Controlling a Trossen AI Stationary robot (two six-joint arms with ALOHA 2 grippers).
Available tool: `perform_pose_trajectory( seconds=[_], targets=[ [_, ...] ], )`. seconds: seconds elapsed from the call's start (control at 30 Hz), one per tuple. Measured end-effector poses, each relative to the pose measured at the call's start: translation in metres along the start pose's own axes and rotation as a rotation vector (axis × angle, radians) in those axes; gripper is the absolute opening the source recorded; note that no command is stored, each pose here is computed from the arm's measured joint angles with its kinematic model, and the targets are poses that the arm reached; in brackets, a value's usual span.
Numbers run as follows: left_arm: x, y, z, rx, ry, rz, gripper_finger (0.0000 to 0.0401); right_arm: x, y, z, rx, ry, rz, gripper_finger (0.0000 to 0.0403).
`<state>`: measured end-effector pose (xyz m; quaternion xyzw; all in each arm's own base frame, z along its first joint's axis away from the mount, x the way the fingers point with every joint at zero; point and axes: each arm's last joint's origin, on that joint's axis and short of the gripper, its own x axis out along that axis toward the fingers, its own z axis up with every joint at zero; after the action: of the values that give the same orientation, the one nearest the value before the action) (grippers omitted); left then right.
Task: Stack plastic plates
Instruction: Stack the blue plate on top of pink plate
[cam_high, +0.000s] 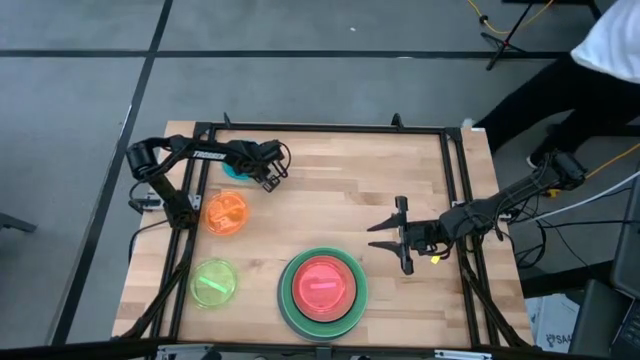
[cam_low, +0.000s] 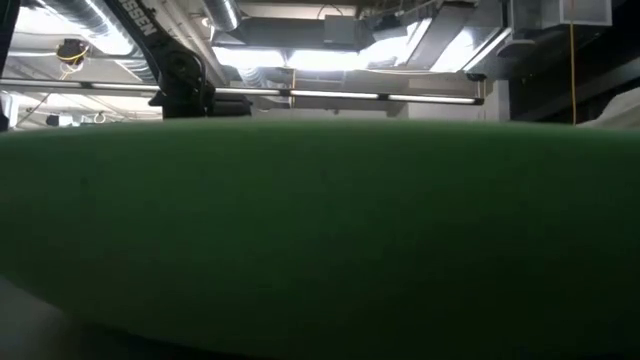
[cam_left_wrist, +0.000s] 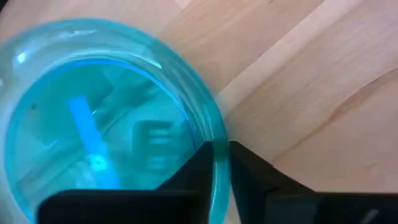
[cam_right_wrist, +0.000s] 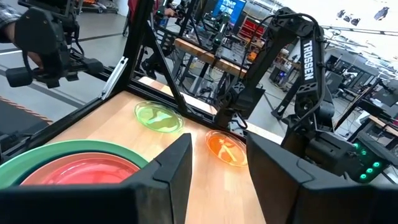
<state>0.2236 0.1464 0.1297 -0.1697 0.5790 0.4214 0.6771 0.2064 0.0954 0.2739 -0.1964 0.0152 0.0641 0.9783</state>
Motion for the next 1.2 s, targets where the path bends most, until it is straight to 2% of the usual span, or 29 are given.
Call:
perform_pose_trajectory(
  seconds=[0.13,0.27,0.63,0.93,1.2],
  targets=[
    [-0.001,-0.005,-0.003,0.033,-0.018,0.048,0.0006,0.000,0.000,0.000,0.001,0.002,0.000,0.0149],
    [-0.005,-0.015,-0.006,0.092,-0.038,0.070,0.0005,0.000,0.000,0.000,0.000,0.002,0.000,0.0149],
    [-0.027,-0.054,-0.022,0.235,-0.073,-0.004,0.0002,0.000,0.001,-0.001,-0.005,0.015,0.005,0.0149],
    [-0.082,-0.104,-0.024,0.388,-0.193,-0.102,0.0002,0.000,0.000,-0.001,-0.005,0.014,0.004,0.0149],
    [-0.146,-0.154,-0.045,0.558,-0.371,-0.241,0.0002,0.000,0.000,-0.001,-0.018,0.012,0.003,0.0149]
  ],
)
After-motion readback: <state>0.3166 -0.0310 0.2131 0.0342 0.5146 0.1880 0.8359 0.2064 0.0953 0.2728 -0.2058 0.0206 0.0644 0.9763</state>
